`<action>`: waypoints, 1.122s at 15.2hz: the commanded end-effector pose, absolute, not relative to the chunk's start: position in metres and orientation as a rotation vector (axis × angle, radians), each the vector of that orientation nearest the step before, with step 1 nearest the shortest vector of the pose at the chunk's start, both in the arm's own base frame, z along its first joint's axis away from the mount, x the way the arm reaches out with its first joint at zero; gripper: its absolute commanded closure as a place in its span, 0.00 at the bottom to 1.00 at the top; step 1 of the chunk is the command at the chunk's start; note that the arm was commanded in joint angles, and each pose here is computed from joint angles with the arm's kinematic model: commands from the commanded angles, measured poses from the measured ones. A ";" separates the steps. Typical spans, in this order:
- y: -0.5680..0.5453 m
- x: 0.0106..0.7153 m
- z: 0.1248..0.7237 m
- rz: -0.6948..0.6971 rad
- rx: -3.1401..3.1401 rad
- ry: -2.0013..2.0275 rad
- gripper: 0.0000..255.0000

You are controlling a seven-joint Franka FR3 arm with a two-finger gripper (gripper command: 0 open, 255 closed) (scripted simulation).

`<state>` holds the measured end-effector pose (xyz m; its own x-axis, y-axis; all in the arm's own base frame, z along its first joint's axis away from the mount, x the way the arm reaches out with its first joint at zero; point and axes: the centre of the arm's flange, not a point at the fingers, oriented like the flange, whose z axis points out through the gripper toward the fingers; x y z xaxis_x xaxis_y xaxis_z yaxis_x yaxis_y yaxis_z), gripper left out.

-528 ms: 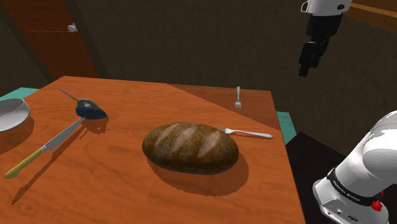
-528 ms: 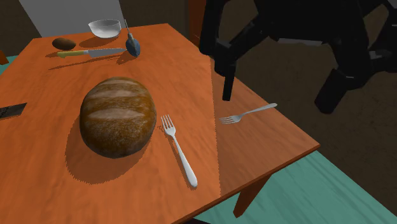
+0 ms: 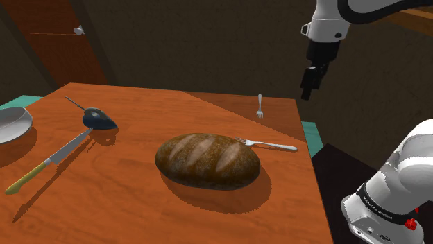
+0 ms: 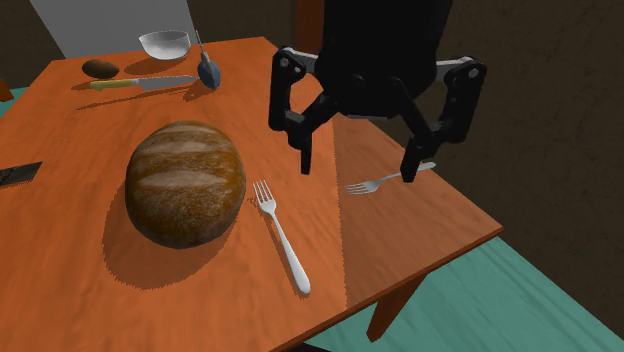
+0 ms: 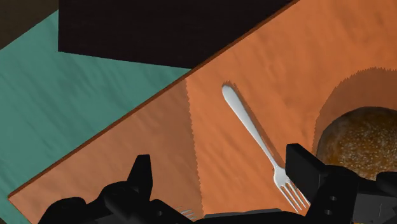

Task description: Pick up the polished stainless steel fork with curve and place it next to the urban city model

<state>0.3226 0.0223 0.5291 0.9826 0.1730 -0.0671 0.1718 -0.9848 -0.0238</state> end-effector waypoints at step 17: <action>0.168 0.395 0.371 -0.059 -3.028 -0.723 0.00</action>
